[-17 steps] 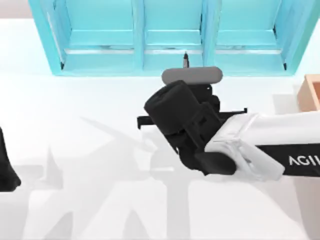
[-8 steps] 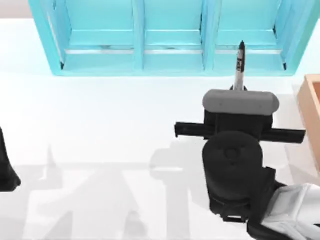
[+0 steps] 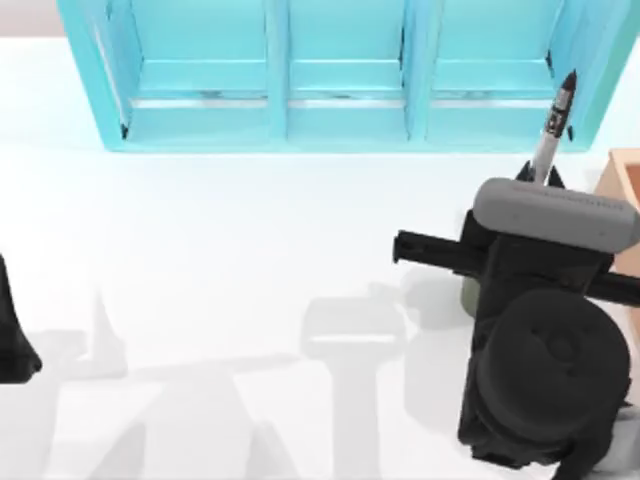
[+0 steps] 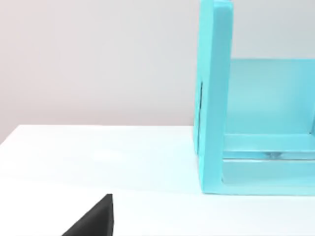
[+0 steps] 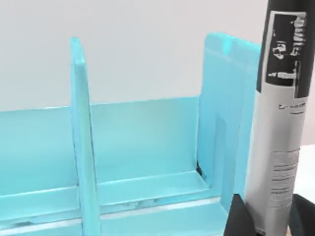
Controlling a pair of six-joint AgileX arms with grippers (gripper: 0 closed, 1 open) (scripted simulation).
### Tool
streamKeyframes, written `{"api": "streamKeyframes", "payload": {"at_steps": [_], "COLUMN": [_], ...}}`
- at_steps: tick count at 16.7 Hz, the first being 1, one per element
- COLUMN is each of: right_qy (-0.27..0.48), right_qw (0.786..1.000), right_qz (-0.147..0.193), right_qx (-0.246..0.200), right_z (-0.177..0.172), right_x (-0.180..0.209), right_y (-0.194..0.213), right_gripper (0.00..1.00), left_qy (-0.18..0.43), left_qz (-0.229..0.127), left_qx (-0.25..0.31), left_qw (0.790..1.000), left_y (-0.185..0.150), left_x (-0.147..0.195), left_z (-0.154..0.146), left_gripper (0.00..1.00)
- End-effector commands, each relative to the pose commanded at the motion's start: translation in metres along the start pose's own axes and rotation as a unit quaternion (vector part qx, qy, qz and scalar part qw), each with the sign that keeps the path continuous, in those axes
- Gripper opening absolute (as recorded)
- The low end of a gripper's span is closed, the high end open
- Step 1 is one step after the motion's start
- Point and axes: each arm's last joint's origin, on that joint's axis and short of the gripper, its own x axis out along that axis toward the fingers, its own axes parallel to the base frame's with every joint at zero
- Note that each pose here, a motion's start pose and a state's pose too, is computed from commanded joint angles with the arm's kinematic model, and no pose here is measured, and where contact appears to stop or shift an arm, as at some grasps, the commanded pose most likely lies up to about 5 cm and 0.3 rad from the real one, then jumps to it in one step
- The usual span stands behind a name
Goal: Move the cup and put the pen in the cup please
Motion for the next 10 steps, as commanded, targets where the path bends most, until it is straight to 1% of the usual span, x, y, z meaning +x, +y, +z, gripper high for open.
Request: {"api": "streamKeyframes", "payload": {"at_steps": [5,7,10], "right_qy": [0.000,-0.001,0.003], "right_qw": [1.000,1.000,1.000], "right_qz": [-0.002,-0.001,0.000], "right_qx": [0.001,0.004,-0.010], "right_z": [0.000,-0.003,-0.015], "right_x": [0.002,0.011,0.030], "right_y": [0.001,0.001,0.000], "right_gripper": [0.00,0.00,0.00], "left_qy": [0.000,0.000,0.000], "left_qz": [0.000,0.000,0.000], "left_qx": [0.000,0.000,0.000], "left_qw": [1.000,1.000,1.000], "left_y": [0.000,0.000,0.000], "left_x": [0.000,0.000,0.000], "left_z": [0.000,0.000,0.000], "left_gripper": [1.00,1.00,1.00]}}
